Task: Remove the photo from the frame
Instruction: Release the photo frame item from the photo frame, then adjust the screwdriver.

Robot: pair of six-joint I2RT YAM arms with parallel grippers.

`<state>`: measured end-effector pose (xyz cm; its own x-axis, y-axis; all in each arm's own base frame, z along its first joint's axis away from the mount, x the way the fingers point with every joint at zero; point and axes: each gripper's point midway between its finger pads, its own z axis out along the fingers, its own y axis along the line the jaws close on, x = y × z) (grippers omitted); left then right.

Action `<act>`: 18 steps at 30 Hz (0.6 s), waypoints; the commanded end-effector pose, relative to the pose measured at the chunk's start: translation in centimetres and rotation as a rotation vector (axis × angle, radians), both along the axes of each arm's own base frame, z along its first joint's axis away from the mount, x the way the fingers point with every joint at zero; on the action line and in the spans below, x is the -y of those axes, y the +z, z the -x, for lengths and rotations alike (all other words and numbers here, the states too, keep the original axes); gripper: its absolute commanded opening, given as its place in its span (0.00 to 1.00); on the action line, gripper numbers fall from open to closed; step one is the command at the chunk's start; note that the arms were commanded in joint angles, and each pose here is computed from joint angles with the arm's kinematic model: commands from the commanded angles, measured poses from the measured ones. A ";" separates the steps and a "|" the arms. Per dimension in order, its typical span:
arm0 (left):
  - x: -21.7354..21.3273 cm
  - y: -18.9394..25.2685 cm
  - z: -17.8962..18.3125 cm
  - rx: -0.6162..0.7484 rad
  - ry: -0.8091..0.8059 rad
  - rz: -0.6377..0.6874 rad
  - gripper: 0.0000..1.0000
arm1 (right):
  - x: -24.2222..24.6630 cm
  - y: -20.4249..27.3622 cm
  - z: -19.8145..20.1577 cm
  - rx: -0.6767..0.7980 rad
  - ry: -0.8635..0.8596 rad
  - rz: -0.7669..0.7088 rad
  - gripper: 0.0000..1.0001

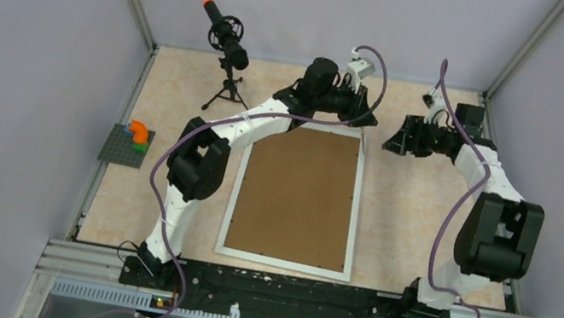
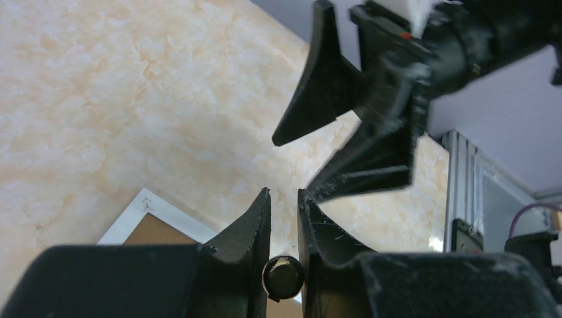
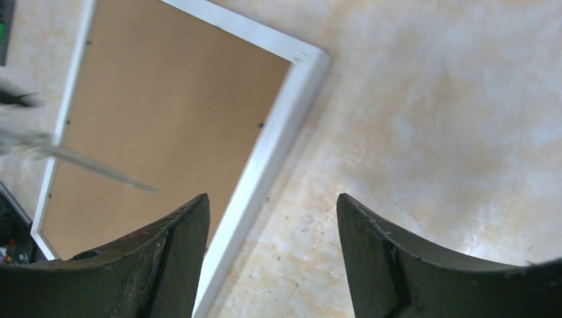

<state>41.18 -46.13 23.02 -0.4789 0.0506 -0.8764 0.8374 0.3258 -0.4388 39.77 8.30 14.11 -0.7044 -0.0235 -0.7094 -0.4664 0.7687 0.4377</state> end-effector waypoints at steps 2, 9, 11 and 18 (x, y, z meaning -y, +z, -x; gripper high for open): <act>-0.3 5.9 -0.6 -0.022 0.112 0.146 0.00 | -5.5 4.5 1.4 0.250 0.217 -0.007 0.70; -0.6 6.4 -0.2 -0.073 0.118 0.202 0.00 | -8.6 5.0 1.9 0.276 0.309 -0.030 0.61; -0.9 6.7 0.1 -0.088 0.110 0.227 0.00 | -9.0 4.5 2.0 0.263 0.325 -0.026 0.47; -2.7 6.9 1.6 -0.055 -0.014 0.210 0.11 | -8.2 4.0 2.8 0.299 0.416 0.075 0.00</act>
<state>41.25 -45.22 23.31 -0.6314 -0.1017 -0.7687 0.7047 0.3382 -0.6236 36.91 16.81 17.21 -0.4851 -0.2288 -0.8440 -0.7774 0.5548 0.2964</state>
